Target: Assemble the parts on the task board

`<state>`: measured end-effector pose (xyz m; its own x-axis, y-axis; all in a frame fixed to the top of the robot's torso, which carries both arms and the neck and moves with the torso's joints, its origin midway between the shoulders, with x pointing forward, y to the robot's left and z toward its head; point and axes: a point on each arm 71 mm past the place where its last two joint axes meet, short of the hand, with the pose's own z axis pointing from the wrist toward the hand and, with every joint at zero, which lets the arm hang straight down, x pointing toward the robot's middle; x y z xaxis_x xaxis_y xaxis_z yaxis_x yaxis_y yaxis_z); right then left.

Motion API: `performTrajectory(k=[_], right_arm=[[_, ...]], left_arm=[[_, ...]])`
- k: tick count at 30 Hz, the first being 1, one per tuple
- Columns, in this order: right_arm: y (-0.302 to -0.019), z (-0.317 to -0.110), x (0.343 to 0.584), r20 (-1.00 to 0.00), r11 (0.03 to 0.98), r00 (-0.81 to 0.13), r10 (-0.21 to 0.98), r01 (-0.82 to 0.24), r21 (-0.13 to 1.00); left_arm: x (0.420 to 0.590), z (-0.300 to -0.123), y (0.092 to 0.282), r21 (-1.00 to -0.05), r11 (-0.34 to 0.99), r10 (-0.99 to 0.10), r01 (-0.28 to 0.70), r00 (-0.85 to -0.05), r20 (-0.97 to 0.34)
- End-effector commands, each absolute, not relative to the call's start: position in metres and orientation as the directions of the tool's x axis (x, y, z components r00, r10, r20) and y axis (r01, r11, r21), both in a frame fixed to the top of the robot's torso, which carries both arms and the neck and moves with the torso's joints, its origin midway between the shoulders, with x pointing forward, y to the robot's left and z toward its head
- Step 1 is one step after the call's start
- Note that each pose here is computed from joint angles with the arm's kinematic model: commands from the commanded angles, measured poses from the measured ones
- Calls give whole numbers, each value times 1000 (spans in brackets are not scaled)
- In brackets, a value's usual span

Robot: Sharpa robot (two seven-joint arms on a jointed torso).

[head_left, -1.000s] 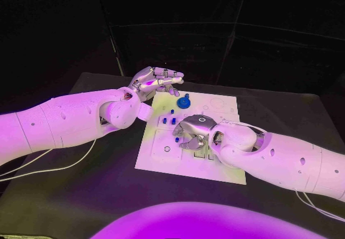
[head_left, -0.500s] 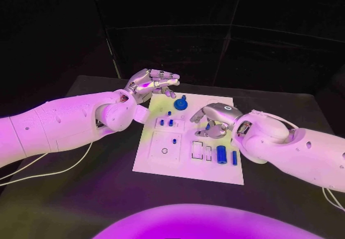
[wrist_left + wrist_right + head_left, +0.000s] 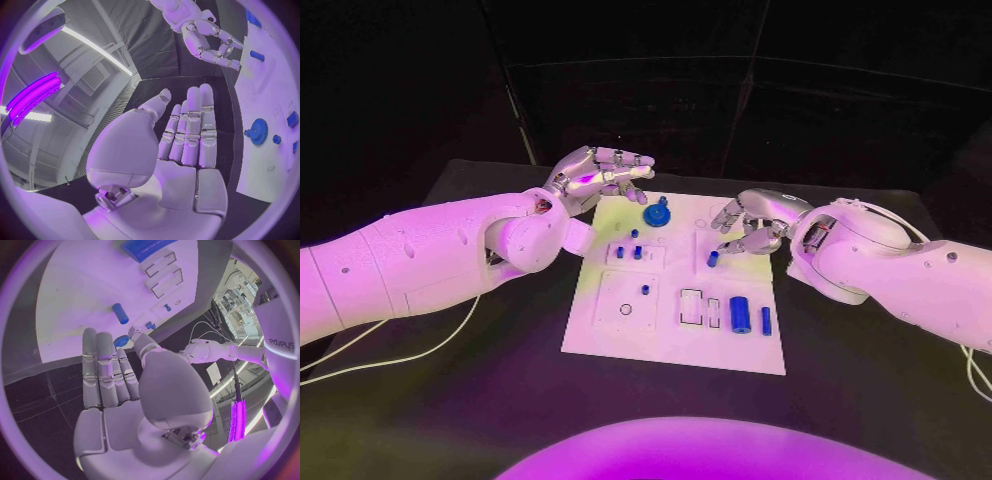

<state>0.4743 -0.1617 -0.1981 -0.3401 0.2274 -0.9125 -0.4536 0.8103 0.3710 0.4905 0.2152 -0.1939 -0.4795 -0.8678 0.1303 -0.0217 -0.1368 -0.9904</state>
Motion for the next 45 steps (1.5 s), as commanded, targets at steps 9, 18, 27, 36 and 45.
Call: performTrajectory(k=[9, 18, 27, 36, 45], right_arm=[[-152, -209, 477, -887, 814, -447, 114, -470, 341], [-147, -212, 474, -874, 809, -481, 72, -484, 333], [-144, -211, 477, -896, 816, -439, 65, -493, 301], [-142, -212, 481, -911, 823, -406, 76, -490, 287], [-142, -217, 485, -930, 834, -366, 20, -507, 217]], left_arm=[[491, -193, 212, -988, -150, -856, -22, -497, 141], [491, -193, 211, -989, -149, -856, -22, -498, 141], [491, -194, 211, -989, -149, -855, -24, -499, 141], [491, -194, 211, -989, -148, -855, -26, -499, 141], [491, -194, 211, -989, -148, -854, -28, -500, 142]])
